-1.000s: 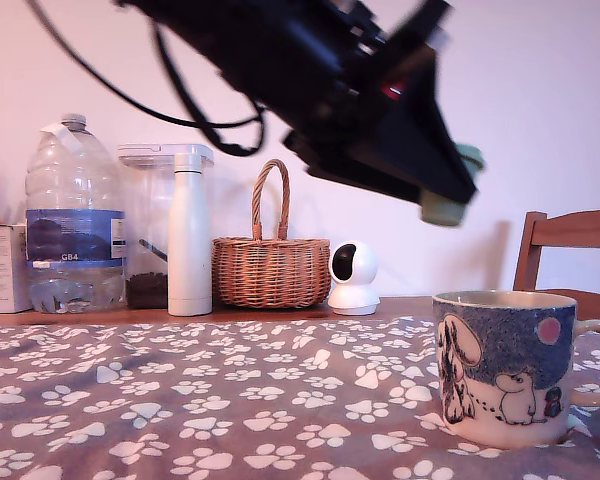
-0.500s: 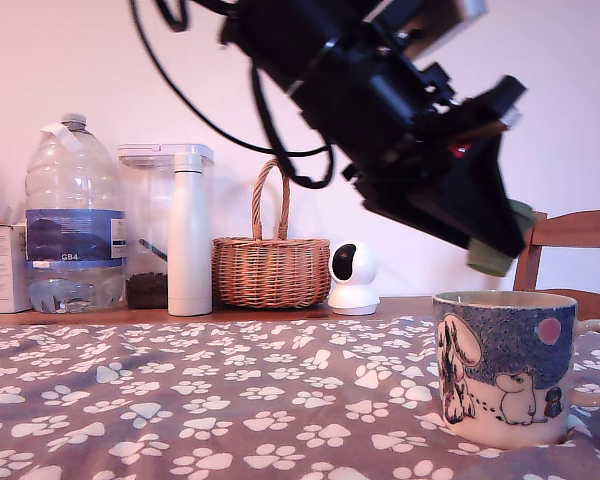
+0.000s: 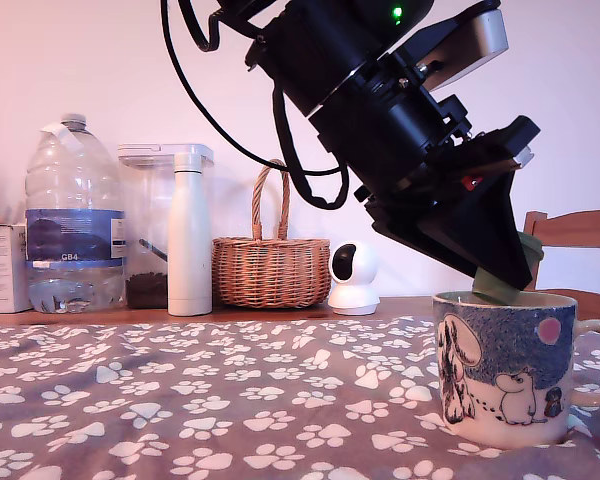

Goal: Pick up the coffee capsules from the table one by one and drop them inside the nearest coffee cup

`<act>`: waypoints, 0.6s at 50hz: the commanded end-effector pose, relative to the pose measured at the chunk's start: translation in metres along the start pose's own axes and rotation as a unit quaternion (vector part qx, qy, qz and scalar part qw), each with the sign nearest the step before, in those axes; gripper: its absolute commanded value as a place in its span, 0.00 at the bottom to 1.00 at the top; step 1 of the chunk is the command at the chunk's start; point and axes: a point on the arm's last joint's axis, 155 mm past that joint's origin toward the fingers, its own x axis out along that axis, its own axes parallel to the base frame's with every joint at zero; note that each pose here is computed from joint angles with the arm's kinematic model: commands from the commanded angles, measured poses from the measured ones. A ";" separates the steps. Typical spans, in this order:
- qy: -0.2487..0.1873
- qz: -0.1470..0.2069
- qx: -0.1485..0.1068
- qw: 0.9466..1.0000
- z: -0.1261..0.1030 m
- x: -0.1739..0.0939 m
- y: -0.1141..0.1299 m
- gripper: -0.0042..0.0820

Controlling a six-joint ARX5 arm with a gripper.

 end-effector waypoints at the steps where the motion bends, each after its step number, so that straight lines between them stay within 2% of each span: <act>1: 0.007 -0.004 0.004 1.000 -0.006 0.008 -0.002 0.14; 12: 0.007 -0.004 0.014 1.000 -0.005 0.008 -0.002 0.14; 15: 0.006 -0.004 0.016 1.000 -0.005 0.008 -0.002 0.19; 17: 0.005 -0.003 0.016 1.000 -0.004 0.008 -0.002 0.25; 25: 0.003 -0.003 0.015 1.000 -0.004 0.008 -0.002 0.70; 28: 0.003 -0.003 0.015 1.000 -0.004 0.008 -0.001 0.76; 30: 0.003 -0.003 0.015 1.000 -0.004 0.008 -0.001 0.76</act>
